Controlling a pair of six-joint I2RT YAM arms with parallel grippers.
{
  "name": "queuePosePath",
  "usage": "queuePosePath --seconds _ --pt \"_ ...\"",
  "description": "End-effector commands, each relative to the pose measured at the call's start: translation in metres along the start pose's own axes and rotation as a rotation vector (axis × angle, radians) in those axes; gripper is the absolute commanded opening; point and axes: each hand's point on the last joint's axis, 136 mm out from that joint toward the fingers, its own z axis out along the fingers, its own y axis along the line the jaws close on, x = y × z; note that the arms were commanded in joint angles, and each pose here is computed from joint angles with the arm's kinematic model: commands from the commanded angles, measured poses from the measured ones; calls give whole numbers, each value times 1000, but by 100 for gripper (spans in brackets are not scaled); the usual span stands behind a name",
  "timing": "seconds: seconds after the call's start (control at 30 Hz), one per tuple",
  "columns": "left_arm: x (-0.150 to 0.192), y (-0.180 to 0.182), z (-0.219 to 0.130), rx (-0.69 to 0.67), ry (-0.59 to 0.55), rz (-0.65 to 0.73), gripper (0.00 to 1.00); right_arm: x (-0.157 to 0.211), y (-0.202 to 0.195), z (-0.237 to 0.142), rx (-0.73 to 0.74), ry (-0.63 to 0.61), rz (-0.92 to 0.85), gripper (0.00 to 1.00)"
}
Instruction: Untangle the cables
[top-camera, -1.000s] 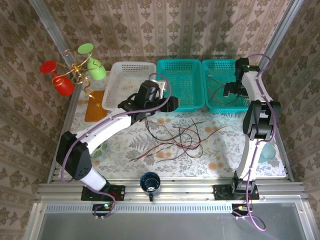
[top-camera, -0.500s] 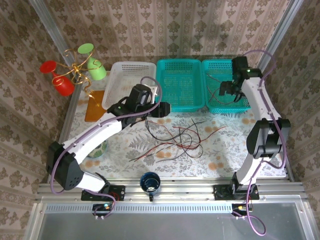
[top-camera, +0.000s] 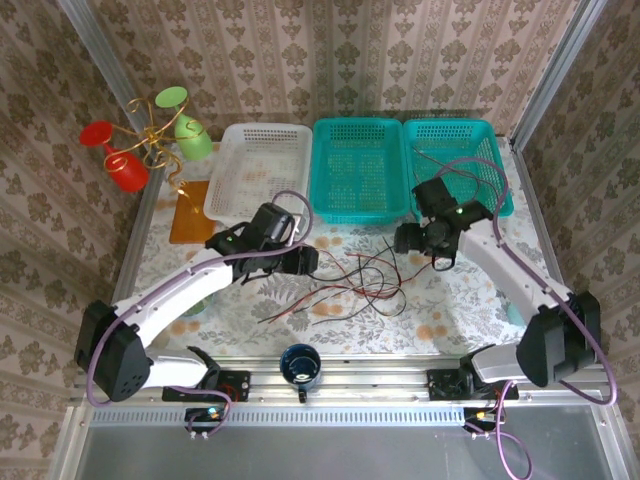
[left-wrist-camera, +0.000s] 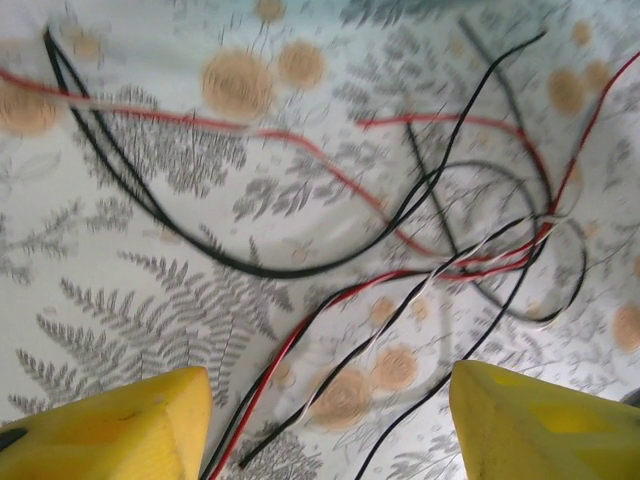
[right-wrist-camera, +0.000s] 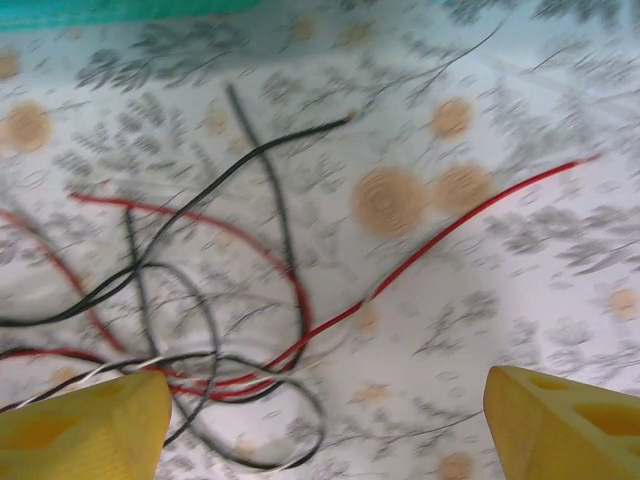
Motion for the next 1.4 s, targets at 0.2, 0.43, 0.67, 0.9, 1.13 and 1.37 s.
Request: queuePosePath --seconds 0.2,0.43,0.67,0.9,1.13,1.37 --pt "55 8 27 -122 203 140 53 28 46 31 -199 52 149 79" --pt "69 3 58 -210 312 248 43 13 54 38 -186 51 118 78" --pt "74 -4 78 -240 368 325 36 6 52 39 -167 29 94 78" --pt "86 -1 93 -229 410 329 33 0 28 35 -121 11 91 79" --pt "100 1 102 -236 449 343 29 -11 15 27 -123 -15 123 79" --pt "104 5 106 -273 438 382 19 -16 9 26 -119 -24 136 80"
